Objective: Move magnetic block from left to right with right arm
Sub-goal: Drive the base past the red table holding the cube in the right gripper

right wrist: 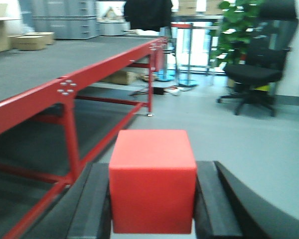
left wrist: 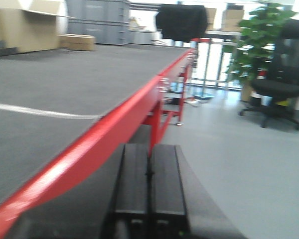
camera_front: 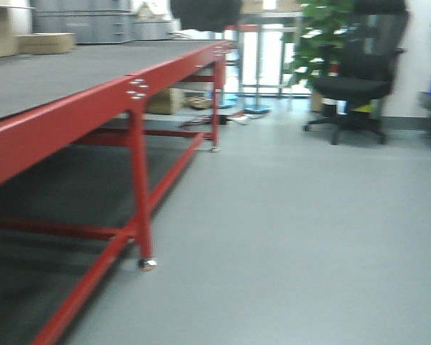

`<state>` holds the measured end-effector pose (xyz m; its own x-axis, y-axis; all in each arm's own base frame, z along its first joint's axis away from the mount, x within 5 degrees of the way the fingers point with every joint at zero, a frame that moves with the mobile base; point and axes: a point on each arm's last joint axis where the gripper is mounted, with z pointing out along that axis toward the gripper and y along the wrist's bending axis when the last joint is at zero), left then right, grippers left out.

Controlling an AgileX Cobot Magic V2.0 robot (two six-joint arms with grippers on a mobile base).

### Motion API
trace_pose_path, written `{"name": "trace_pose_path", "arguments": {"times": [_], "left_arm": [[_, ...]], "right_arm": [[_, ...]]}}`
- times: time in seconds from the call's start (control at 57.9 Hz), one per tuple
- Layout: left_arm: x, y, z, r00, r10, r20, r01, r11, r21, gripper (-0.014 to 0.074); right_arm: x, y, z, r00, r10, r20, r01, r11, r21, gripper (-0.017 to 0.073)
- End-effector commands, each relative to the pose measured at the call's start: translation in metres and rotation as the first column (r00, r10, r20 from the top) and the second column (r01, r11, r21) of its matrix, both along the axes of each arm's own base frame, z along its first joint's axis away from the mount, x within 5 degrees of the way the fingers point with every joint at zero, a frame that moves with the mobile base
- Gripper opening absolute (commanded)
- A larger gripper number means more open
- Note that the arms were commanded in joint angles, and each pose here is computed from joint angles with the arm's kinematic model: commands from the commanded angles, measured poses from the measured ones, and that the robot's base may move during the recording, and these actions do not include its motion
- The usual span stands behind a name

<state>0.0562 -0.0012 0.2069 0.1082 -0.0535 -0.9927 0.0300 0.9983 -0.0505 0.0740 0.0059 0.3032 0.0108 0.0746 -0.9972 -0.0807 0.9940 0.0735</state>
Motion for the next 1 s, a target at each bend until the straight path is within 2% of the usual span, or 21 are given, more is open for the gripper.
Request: {"name": "trace_pose_path", "arguments": {"times": [0.0, 0.984], "left_arm": [[-0.0017, 0.0006, 0.0056, 0.996, 0.003, 0.087, -0.002, 1.0, -0.01, -0.0126], [-0.0014, 0.0006, 0.0054, 0.997, 0.003, 0.083, -0.002, 1.0, -0.01, -0.0126]], "right_arm": [[0.0, -0.0006, 0.0157, 0.995, -0.008, 0.102, 0.009, 1.0, -0.009, 0.0251], [0.0001, -0.0006, 0.015, 0.995, -0.008, 0.1, 0.009, 1.0, -0.009, 0.0251]]}}
